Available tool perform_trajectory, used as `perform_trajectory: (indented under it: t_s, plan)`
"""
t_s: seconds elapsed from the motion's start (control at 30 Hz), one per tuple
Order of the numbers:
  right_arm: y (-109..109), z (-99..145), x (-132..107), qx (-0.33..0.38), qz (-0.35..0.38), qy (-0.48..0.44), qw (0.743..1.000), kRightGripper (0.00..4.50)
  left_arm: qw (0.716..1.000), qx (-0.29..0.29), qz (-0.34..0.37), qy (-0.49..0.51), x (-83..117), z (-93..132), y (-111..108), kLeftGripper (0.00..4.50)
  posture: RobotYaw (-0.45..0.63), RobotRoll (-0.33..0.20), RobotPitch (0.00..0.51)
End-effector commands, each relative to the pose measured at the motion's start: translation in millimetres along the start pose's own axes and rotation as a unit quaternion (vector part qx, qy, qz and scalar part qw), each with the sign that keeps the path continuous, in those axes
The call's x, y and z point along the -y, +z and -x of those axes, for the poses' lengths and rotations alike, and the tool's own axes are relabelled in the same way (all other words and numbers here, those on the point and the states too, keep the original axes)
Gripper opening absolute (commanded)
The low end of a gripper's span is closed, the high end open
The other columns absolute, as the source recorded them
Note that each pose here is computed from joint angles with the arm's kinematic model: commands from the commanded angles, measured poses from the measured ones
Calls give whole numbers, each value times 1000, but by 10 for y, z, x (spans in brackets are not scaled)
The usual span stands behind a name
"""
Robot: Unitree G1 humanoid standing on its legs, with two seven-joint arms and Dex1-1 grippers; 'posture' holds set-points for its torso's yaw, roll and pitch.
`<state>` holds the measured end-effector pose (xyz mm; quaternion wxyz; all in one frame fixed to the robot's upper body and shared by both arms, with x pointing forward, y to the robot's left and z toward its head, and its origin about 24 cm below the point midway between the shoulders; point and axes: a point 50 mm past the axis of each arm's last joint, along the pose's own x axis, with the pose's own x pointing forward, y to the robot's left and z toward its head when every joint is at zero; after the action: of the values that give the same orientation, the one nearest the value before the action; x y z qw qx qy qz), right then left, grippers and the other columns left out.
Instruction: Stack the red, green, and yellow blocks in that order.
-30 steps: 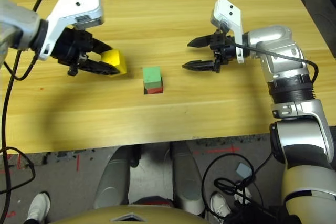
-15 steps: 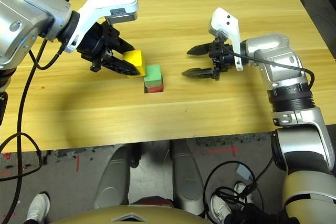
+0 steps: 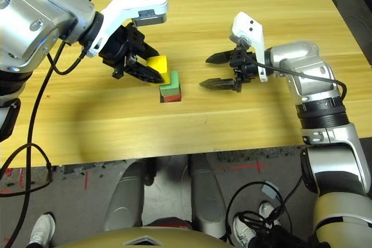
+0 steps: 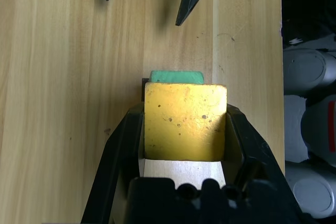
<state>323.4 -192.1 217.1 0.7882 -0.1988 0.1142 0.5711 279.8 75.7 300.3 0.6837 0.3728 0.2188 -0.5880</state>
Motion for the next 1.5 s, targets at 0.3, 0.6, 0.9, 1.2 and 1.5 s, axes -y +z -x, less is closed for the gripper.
perform_trajectory:
  t_s: [0.3, 0.6, 0.9, 1.2, 1.5]
  plan:
    - [-23, 55, -67, 3, -3, -6, 1000, 4500, 1000, -6, -22, -17, 35, -80, 30, 2058, 49, 27, 328]
    - [-33, 53, -76, 4, -7, -6, 1000, 4500, 1000, -5, -23, -11, 7, -102, 42, 2058, 48, 29, 335]
    - [-40, 46, -80, 5, -9, -7, 1000, 4500, 1000, -12, -24, -8, -4, -108, 12, 2058, 45, 32, 340]
    - [-46, 50, -81, 5, -10, -8, 1000, 4500, 1000, -12, -4, -23, 39, -106, 2, 4484, 57, 32, 337]
    - [-13, 142, -25, 33, -6, 3, 999, 4500, 997, 48, 43, -33, 59, 164, -88, 4484, 94, 30, 321]
